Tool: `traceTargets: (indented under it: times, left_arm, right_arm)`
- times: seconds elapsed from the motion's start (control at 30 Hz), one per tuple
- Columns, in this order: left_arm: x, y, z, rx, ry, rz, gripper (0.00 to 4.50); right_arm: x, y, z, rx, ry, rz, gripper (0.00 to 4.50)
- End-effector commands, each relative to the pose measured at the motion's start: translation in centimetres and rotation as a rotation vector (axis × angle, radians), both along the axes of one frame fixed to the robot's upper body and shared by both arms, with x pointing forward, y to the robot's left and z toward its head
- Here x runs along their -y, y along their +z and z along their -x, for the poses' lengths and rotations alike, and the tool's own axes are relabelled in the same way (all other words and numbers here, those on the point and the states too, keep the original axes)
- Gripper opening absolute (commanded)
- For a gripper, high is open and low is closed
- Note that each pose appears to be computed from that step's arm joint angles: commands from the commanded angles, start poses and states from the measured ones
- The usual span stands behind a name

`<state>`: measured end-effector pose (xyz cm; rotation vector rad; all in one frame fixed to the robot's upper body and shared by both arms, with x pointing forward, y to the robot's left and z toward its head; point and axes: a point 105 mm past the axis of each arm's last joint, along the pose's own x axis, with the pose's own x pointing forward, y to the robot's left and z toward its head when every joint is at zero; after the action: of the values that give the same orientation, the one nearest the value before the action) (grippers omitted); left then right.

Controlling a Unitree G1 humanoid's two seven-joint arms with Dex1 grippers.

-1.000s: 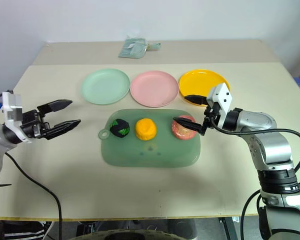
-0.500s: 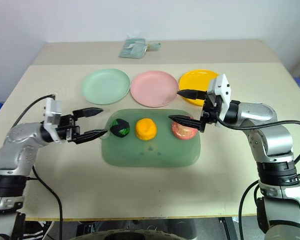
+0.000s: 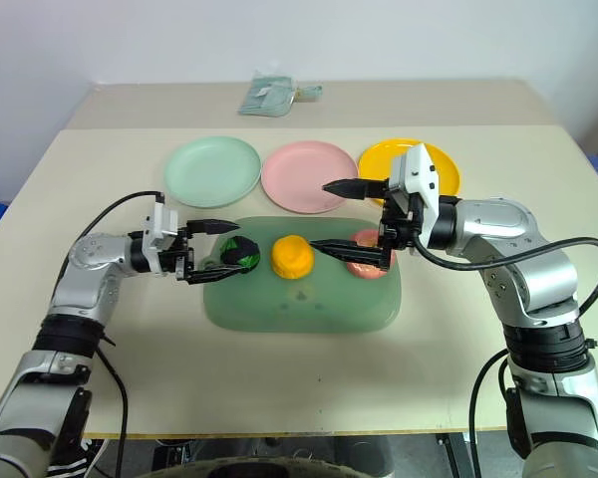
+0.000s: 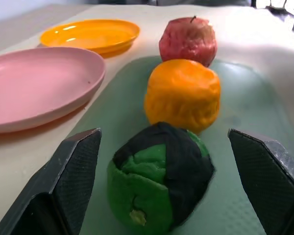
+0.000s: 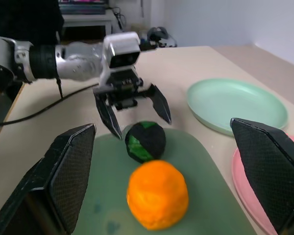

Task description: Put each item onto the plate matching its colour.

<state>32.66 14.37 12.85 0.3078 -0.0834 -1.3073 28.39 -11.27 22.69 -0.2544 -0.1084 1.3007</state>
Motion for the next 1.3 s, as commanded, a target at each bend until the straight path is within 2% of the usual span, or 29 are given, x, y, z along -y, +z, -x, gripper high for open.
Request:
traceTargets:
  times: [0.03, 0.23, 0.33, 0.4, 0.47, 0.6, 0.67, 0.77, 0.93, 1.13, 1.3]
  left_arm:
    - [0.2, 0.0, -0.3, 0.060, -0.002, -0.022, 4.26]
    - [1.1, -1.5, -0.3, 0.032, -0.030, -0.027, 4.26]
    - [1.5, -1.7, -0.3, 0.020, -0.042, -0.018, 3.46]
    - [1.5, -1.7, -0.3, 0.024, -0.038, -0.012, 2.42]
    - [1.5, -1.6, -0.3, 0.025, -0.040, -0.001, 1.63]
    - [0.7, -0.6, -0.6, 0.040, -0.002, 0.038, 1.63]
    - [-0.3, 0.8, -1.4, 0.057, 0.063, 0.103, 1.63]
    - [-2.0, 3.2, -3.3, 0.124, 0.202, 0.175, 1.63]
    - [-5.3, 7.1, -8.4, 0.251, 0.601, 0.258, 1.63]
    - [-7.2, 8.3, -12.2, 0.234, 0.944, 0.332, 1.63]
    - [-7.3, 8.0, -13.2, 0.216, 1.056, 0.327, 1.63]
  right_arm:
    - [-0.1, 0.9, 0.4, 0.046, -0.002, -0.022, 4.49]
    - [0.2, 0.6, 0.4, 0.042, -0.013, -0.024, 4.49]
    - [0.2, 0.6, 0.3, 0.043, -0.016, -0.025, 4.50]
    - [0.2, 0.6, 0.3, 0.044, -0.019, -0.025, 4.50]
    - [0.2, 0.6, 0.3, 0.045, -0.021, -0.025, 4.50]
    - [0.1, 0.8, 0.3, 0.048, -0.026, -0.030, 4.50]
    - [0.1, 1.0, 0.2, 0.053, -0.033, -0.033, 4.50]
    - [-0.3, 2.0, -0.4, 0.092, -0.071, -0.079, 4.50]
    - [-1.2, 3.8, -3.2, 0.189, -0.216, -0.162, 4.50]
    - [-3.3, 4.0, -4.2, 0.217, -0.255, -0.232, 4.50]
    - [-4.1, 3.5, -4.3, 0.208, -0.266, -0.263, 4.50]
